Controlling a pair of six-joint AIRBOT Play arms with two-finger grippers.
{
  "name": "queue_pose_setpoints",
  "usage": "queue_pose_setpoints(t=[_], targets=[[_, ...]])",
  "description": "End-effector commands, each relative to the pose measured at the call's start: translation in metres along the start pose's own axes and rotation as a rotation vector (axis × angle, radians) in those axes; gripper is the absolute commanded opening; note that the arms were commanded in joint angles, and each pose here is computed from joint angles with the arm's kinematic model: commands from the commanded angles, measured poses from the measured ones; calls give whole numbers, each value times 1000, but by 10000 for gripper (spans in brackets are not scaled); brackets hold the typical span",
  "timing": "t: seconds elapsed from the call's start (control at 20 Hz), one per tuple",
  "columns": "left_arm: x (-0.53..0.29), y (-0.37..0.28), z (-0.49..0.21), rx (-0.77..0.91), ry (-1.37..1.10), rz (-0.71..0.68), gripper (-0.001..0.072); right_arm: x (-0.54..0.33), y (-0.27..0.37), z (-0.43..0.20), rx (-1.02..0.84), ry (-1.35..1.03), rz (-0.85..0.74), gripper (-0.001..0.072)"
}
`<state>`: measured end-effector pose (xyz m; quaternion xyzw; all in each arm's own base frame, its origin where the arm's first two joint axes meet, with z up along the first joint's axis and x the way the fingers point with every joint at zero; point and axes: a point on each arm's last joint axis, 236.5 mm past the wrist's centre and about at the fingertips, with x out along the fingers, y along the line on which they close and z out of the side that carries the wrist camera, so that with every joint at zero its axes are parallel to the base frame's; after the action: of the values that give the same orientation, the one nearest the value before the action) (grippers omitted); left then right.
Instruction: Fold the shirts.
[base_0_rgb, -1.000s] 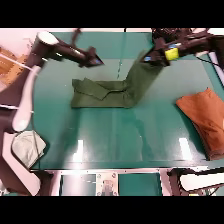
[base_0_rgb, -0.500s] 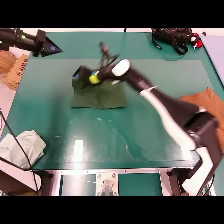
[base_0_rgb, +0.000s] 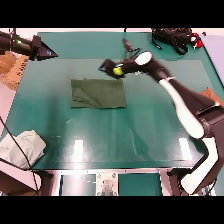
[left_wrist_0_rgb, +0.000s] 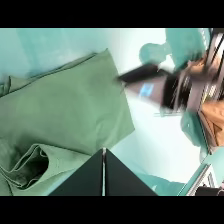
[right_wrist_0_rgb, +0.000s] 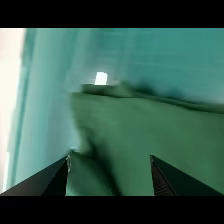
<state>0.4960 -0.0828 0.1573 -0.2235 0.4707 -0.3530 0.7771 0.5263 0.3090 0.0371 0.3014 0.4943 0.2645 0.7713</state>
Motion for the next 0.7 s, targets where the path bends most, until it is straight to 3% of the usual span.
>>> queue_pose_setpoints(t=[0.0,0.2,0.55,0.6,0.65], targets=[[-1,6,-1,4,2,23,24,-63,-106,-5,105,145,-188,560],[-2,23,2,1,-9,94,23,-54,-172,-47,238,220,-244,561],[-4,41,3,3,-14,171,23,41,-110,-81,258,219,4,537],[-4,41,3,4,-12,170,23,44,-99,-79,255,210,38,347],[-4,40,2,3,-8,169,23,43,-85,-74,239,203,75,42]])
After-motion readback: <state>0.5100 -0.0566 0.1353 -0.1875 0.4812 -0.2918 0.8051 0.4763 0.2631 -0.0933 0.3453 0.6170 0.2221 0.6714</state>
